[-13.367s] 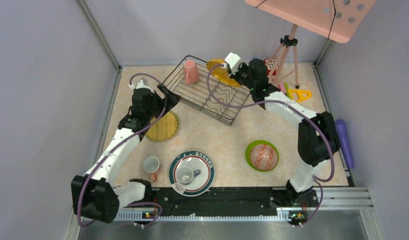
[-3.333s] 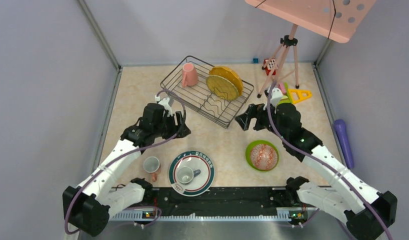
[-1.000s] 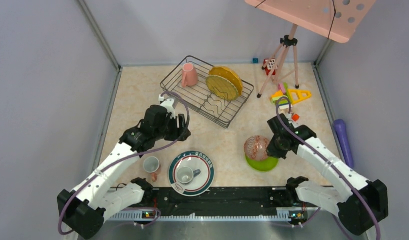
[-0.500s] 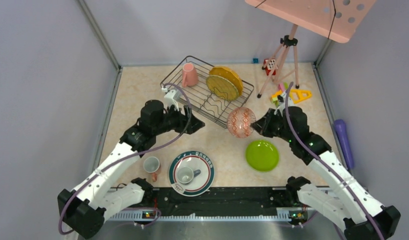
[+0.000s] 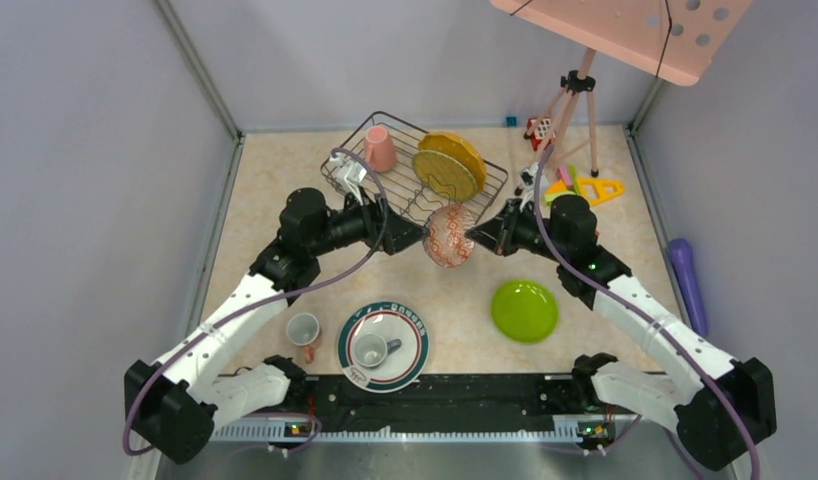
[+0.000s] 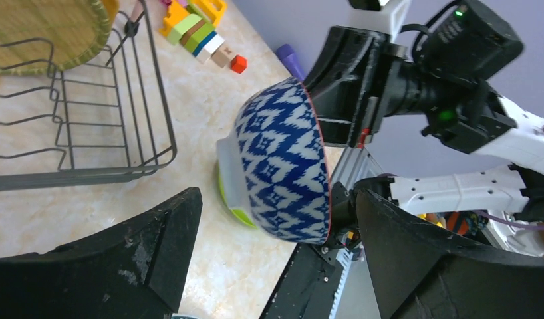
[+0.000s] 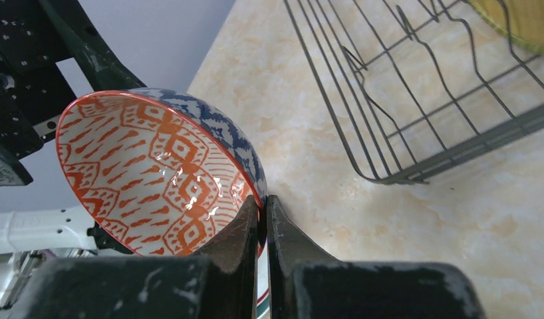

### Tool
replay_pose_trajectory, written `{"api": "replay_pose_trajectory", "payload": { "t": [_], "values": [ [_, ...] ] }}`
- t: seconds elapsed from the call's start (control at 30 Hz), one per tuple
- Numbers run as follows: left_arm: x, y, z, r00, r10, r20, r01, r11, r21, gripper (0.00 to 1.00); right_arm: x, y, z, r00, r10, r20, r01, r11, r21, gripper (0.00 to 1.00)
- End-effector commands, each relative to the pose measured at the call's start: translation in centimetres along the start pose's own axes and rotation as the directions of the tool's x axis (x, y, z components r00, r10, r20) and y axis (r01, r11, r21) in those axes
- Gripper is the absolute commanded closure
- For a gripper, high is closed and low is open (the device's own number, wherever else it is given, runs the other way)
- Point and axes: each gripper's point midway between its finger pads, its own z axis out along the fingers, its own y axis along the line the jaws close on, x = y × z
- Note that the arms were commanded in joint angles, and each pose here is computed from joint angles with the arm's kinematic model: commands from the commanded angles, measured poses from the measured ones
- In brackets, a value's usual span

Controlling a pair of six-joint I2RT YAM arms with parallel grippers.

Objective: Load the mixed dishes into the dish rack

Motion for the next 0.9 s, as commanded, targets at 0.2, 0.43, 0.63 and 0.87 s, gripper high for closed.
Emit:
{"api": "replay_pose_trajectory", "payload": {
  "t": [0.2,0.43,0.63,0.87],
  "values": [
    [-2.4,-4.5,-0.8,0.995,0.068,0.069,-0.079,0.981,0.178,0.08,-4.9,7.6,0.9,0.997,-0.045,0.062,0.064,0.932,-0.356,1.0],
    [-1.7,-4.1,-1.2,0.997,0.073,0.035,-0.077,0.987,0.141,0.1,-5.0,7.6,1.5,0.998,-0.031,0.055,0.049,0.925,-0.377,1.0],
    [-1.3,-4.2,-1.9,0.997,0.075,0.007,-0.075,0.989,0.126,0.11,-5.1,7.0,2.1,0.998,-0.025,0.054,0.043,0.934,-0.355,1.0],
    [-1.1,-4.3,-2.3,0.996,0.089,0.001,-0.089,0.989,0.122,0.14,-5.2,6.9,2.6,0.999,-0.026,0.047,0.041,0.933,-0.357,1.0]
  ]
}}
